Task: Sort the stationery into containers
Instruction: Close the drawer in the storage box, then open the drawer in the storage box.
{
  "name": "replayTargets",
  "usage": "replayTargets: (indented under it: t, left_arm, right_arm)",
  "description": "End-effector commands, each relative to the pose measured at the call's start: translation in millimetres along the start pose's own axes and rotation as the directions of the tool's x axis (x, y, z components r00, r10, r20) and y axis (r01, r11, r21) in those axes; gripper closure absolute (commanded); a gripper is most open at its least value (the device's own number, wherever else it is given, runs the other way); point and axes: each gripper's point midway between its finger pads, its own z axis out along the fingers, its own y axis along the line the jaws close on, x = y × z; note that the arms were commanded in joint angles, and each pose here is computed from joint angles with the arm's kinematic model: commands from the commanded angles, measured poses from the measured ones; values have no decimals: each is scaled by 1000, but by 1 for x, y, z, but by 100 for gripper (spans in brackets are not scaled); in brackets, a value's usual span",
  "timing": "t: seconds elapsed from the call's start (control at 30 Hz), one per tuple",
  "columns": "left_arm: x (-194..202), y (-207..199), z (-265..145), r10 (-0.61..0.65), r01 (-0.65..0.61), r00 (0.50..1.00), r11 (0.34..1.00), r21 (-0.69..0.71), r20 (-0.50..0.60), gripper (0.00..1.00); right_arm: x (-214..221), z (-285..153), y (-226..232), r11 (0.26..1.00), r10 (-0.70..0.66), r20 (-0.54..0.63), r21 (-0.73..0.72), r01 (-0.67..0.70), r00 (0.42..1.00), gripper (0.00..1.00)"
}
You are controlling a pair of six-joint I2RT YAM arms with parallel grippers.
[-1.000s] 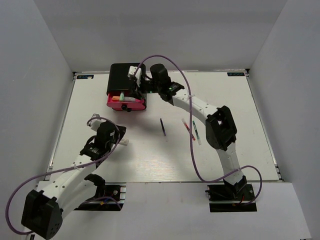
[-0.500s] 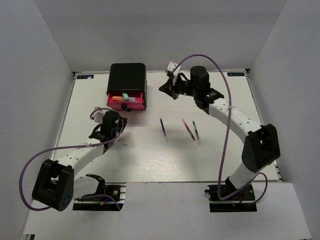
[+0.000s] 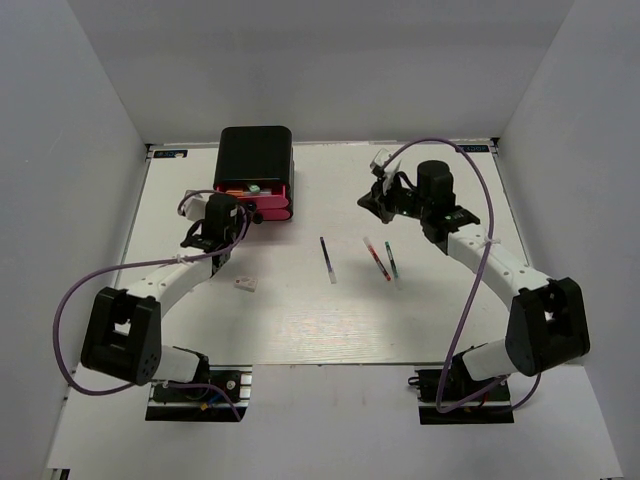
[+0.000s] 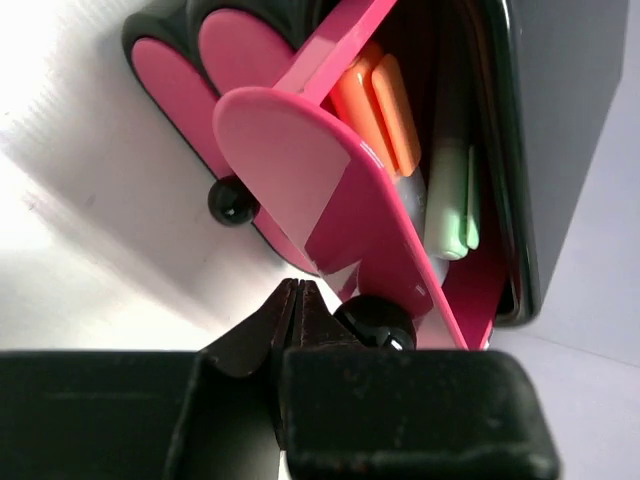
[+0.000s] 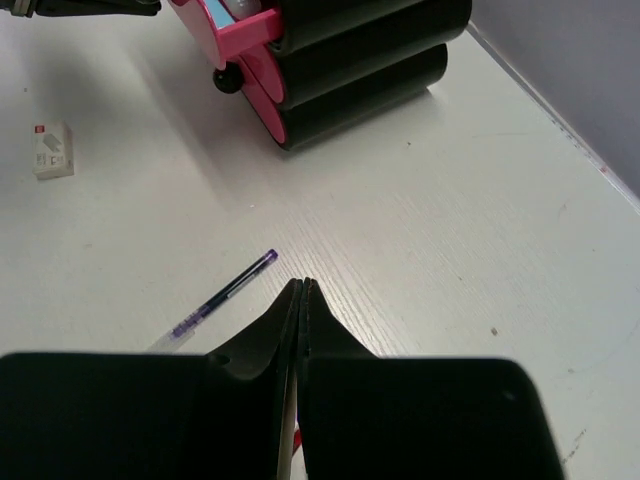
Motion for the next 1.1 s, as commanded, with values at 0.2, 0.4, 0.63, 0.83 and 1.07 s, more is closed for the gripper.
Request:
replayTargets:
  t: [0.2,0.4,0.63,0.83,1.07]
  left_arm:
    - [-17,-38,21,-34,33,999,999,20,13,88]
    - [-20,-41,34,-29,30,999,999,-14,13,88]
    - [-25,-43,41,-27,27,1000,999,-27,15,89]
    - [-3,-38,30,75,-69,993,995,70,-88,66]
    - [7,-18,28,119,-114,985,992,48,-121,40]
  right_arm:
    - [-5,-22,-5,1000,5,43,24,-6,999,100]
    - [4,-28,-5,1000,12,32,28,-13,999,100]
    - [12,-34,-3,999,21,18,29,-21,1000,97]
    - [21,-37,-2,999,27,6,29,-28,1000,95]
    - [31,-38,0,999,31,-11,25,-31,999,94]
